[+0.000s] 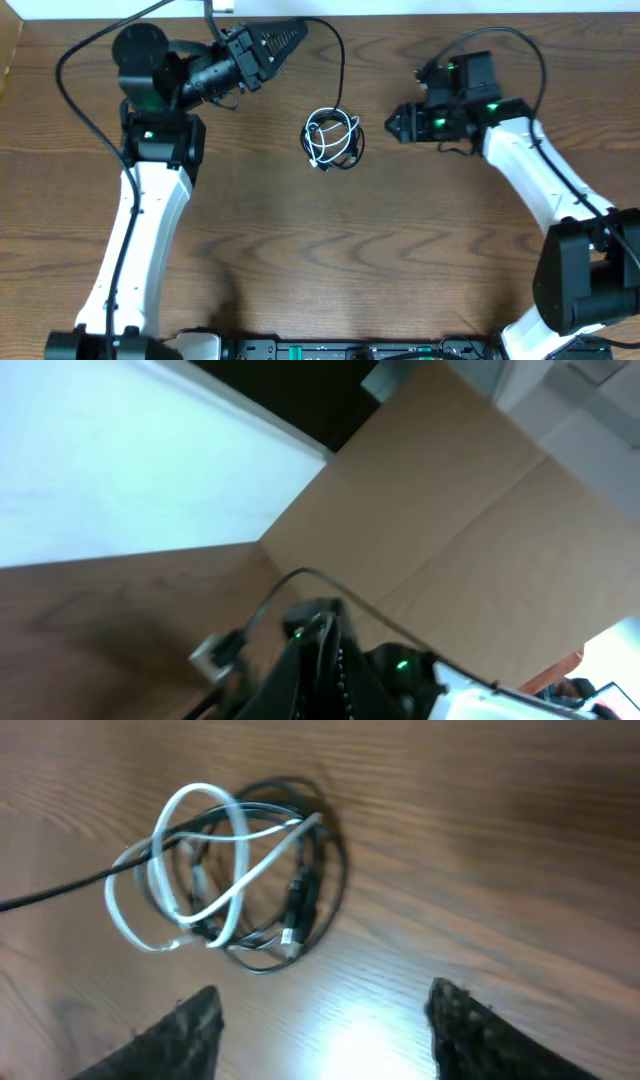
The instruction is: Untangle cables
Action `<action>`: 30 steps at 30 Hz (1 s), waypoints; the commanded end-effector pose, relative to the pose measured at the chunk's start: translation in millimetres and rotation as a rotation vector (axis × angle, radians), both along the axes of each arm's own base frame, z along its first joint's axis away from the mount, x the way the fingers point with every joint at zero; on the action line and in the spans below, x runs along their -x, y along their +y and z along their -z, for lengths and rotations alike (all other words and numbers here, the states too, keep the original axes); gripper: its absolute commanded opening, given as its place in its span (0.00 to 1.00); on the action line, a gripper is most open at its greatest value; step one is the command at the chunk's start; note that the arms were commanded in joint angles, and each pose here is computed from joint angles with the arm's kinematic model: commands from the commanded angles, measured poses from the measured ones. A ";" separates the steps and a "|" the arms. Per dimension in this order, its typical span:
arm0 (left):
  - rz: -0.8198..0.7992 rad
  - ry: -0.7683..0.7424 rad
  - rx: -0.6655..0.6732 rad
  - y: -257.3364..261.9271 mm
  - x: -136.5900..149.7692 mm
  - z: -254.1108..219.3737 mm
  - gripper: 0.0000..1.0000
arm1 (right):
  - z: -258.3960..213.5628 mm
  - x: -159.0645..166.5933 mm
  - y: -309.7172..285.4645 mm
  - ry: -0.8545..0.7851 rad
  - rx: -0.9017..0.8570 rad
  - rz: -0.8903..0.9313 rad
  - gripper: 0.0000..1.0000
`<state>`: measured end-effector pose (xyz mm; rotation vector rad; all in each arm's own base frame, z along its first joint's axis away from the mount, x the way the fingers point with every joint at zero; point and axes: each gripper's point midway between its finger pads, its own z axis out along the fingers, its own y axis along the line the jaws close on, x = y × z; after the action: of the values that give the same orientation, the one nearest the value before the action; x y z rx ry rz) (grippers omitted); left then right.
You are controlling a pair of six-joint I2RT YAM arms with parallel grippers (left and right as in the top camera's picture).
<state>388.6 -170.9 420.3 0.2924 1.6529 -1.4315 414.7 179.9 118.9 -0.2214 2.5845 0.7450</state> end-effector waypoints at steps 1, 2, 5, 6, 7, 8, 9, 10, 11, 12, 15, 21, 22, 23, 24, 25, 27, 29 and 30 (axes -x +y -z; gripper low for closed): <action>0.027 -0.035 0.021 -1.2 23.4 -24.1 0.08 | -3.1 1.4 15.6 -0.001 0.026 0.029 0.64; 0.030 -0.043 0.020 -1.4 26.5 -26.6 0.08 | 0.1 1.5 16.8 0.006 0.043 0.052 0.64; 0.058 -0.059 0.015 -3.1 36.5 -31.3 0.08 | 13.5 4.5 35.7 0.030 0.068 0.088 0.58; 0.067 -0.056 0.013 -3.8 37.7 -30.5 0.08 | 17.4 5.5 41.5 0.038 0.064 0.086 0.59; 0.074 -0.048 0.009 -4.4 38.2 -28.3 0.08 | 21.9 6.0 47.3 0.046 0.059 0.087 0.58; 0.073 -0.034 0.003 -4.4 37.2 -24.5 0.08 | 27.5 6.5 51.9 0.059 0.056 0.095 0.57; 0.072 -0.029 -0.006 -4.5 36.6 -21.1 0.08 | 32.4 6.8 54.8 0.071 0.058 0.107 0.56; 0.070 -0.018 -0.016 -4.5 35.8 -16.7 0.08 | 38.4 7.2 58.3 0.084 0.058 0.118 0.56; 0.069 -0.009 -0.027 -4.6 35.1 -12.0 0.07 | 43.3 7.7 62.1 0.094 0.055 0.120 0.56; 0.068 -0.003 -0.037 -4.6 34.7 -8.2 0.08 | 47.1 8.0 65.0 0.102 0.052 0.123 0.55; 0.066 0.022 -0.068 -4.6 33.9 4.6 0.08 | 57.2 11.1 74.0 0.114 0.056 0.109 0.53; 0.061 0.098 -0.078 -4.1 33.2 18.7 0.08 | 61.0 10.8 78.8 0.109 0.059 0.106 0.55; 0.060 0.112 -0.082 -3.9 33.2 21.8 0.07 | 60.9 10.5 78.7 0.108 0.058 0.108 0.55; 0.054 0.126 -0.088 -3.4 32.5 25.4 0.07 | 61.0 10.0 78.1 0.110 0.058 0.114 0.56; 0.042 0.145 -0.097 -2.3 31.2 30.6 0.07 | 60.8 9.6 78.1 0.108 0.058 0.115 0.56; 0.029 0.164 -0.103 -1.2 29.8 35.1 0.07 | 60.6 8.9 78.0 0.105 0.058 0.116 0.56; -0.002 0.198 -0.130 1.7 26.8 46.9 0.07 | 60.2 8.2 79.3 0.100 0.055 0.115 0.56; -0.026 0.223 -0.159 4.4 25.3 57.8 0.08 | 59.7 7.6 80.2 0.098 0.052 0.117 0.56; -0.037 0.232 -0.173 5.8 24.5 62.5 0.07 | 59.4 7.1 80.2 0.097 0.051 0.120 0.56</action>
<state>360.2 -169.0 363.1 0.1674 1.9696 -1.4327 405.5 254.5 57.1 -0.0599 2.6923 0.6637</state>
